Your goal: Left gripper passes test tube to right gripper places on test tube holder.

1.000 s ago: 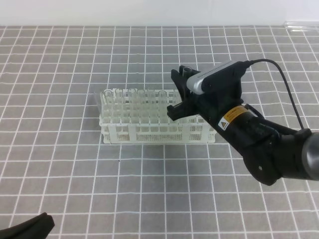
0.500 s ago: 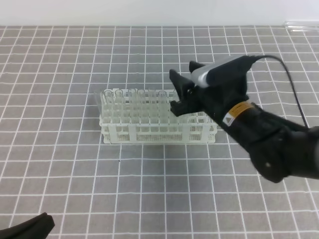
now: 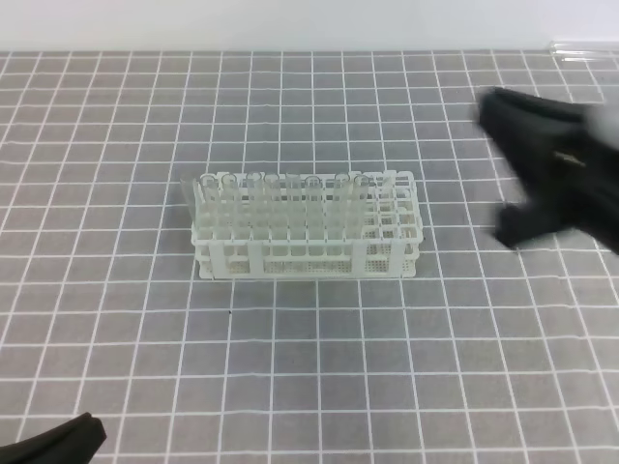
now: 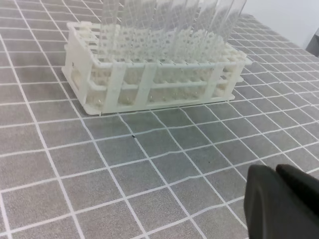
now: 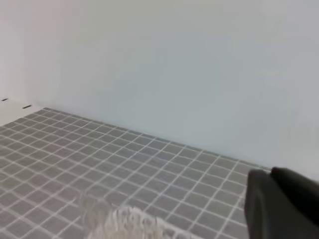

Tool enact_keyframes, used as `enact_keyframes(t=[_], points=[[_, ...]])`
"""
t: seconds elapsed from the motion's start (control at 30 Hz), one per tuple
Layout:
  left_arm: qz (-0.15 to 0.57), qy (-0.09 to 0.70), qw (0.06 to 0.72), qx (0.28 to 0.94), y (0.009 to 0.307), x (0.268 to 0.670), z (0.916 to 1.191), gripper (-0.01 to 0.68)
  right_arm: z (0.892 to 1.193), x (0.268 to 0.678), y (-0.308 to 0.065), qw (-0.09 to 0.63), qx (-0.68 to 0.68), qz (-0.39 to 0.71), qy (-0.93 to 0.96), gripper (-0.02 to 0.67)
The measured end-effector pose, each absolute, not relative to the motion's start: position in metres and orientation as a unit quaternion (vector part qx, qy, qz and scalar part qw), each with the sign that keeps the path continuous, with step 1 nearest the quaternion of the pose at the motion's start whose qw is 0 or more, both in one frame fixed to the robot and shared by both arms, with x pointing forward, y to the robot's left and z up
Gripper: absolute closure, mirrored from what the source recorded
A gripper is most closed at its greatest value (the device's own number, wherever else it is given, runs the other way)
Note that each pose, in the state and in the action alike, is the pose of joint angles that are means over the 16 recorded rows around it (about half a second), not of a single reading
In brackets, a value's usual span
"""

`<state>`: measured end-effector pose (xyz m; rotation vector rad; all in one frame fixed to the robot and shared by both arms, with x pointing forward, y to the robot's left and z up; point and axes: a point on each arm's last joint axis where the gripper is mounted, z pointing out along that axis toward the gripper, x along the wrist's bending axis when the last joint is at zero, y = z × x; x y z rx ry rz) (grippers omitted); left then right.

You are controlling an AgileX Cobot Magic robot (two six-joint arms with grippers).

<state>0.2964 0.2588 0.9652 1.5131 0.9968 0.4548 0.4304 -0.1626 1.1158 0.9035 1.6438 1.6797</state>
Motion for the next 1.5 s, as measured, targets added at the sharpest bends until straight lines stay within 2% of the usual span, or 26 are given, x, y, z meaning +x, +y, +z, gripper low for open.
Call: enact_keyframes(t=[0.13, 0.33, 0.6, 0.77, 1.13, 1.3, 1.5], points=[[0.196, 0.429, 0.594, 0.652, 0.259, 0.296, 0.965, 0.673, 1.128, 0.390, -0.191, 0.310, 0.339, 0.632, 0.624, 0.650], [0.196, 0.429, 0.595, 0.651, 0.259, 0.296, 0.965, 0.673, 1.133, 0.343, -0.225, 0.319, 0.333, 0.636, 0.619, 0.661], [0.196, 0.430, 0.596, 0.649, 0.259, 0.296, 0.966, 0.673, 1.122, 0.314, -0.250, 0.345, 0.336, 0.614, 0.625, 0.662], [0.198, 0.432, 0.592, 0.651, 0.260, 0.297, 0.965, 0.673, 1.099, 0.310, -0.263, 0.380, 0.364, 0.582, 0.620, 0.662], [0.205, 0.442, 0.581, 0.652, 0.261, 0.298, 0.963, 0.673, 1.021, 0.296, -0.289, 0.457, 0.455, 0.542, 0.539, 0.662], [0.206, 0.444, 0.579, 0.652, 0.262, 0.298, 0.963, 0.673, 0.995, 0.293, -0.293, 0.466, 0.477, 0.541, 0.512, 0.662], [0.207, 0.444, 0.579, 0.652, 0.262, 0.298, 0.963, 0.673, 0.980, 0.293, -0.293, 0.454, 0.495, 0.537, 0.511, 0.662]])
